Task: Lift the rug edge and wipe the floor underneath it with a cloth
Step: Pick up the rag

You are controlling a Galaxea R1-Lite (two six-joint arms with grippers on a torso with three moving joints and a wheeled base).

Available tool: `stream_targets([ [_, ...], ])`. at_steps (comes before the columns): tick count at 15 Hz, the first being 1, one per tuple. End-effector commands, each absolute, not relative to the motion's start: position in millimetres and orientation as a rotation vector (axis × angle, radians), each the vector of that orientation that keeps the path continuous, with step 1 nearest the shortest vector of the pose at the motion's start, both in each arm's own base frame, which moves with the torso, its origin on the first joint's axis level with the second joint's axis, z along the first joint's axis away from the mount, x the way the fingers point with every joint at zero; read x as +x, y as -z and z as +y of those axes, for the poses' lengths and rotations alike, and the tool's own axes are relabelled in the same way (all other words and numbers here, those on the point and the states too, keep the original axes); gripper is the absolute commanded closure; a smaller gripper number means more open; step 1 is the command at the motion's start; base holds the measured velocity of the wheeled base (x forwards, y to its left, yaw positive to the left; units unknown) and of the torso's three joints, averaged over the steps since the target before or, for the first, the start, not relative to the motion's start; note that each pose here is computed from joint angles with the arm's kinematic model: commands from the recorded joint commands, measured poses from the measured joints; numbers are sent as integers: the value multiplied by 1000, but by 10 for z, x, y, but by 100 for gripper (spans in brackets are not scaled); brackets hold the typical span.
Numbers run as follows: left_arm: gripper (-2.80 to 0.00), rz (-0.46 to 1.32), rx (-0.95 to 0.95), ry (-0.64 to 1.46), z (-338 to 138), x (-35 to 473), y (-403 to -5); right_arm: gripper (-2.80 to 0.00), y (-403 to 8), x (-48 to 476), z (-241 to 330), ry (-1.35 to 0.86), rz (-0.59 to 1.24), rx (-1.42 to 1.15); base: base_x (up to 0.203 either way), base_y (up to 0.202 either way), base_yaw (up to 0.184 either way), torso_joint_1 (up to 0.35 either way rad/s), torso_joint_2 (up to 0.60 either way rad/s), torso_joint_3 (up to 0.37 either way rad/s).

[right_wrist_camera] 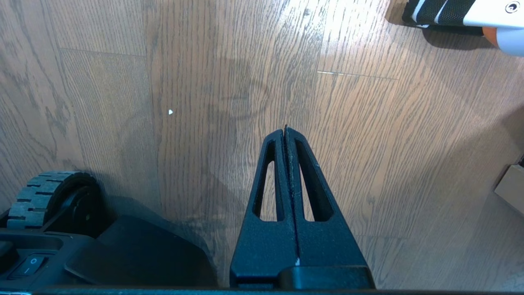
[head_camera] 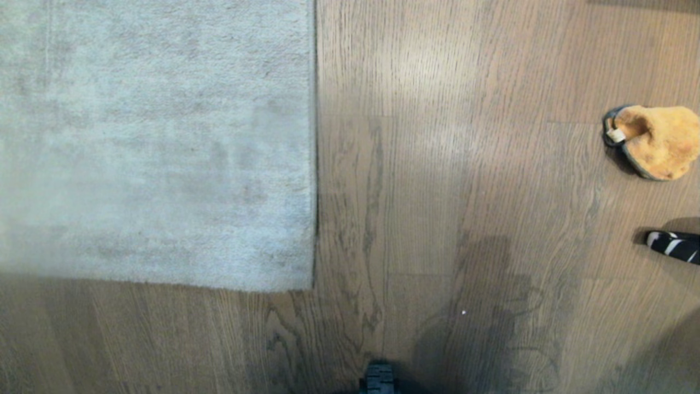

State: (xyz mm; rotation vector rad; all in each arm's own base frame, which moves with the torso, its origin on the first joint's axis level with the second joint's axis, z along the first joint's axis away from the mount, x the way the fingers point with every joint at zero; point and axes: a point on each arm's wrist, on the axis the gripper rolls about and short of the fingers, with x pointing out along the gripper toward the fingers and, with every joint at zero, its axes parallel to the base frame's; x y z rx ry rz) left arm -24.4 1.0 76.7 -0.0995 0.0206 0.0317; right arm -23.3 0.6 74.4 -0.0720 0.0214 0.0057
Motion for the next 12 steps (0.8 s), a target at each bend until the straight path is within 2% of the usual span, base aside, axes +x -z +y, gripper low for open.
stream_targets([
  [1,0,21,-101,-33,9,-244,-766,0,-743,-233,6,-7,21,-74,0,0,0,0,0,0],
  [5,0,21,-99,-32,10,-244,-766,0,-891,-255,13,-38,4,-108,0,0,0,0,0,0],
  [12,0,21,-99,-32,10,-244,-766,0,-1351,124,16,-81,177,-43,0,0,0,0,0,0],
])
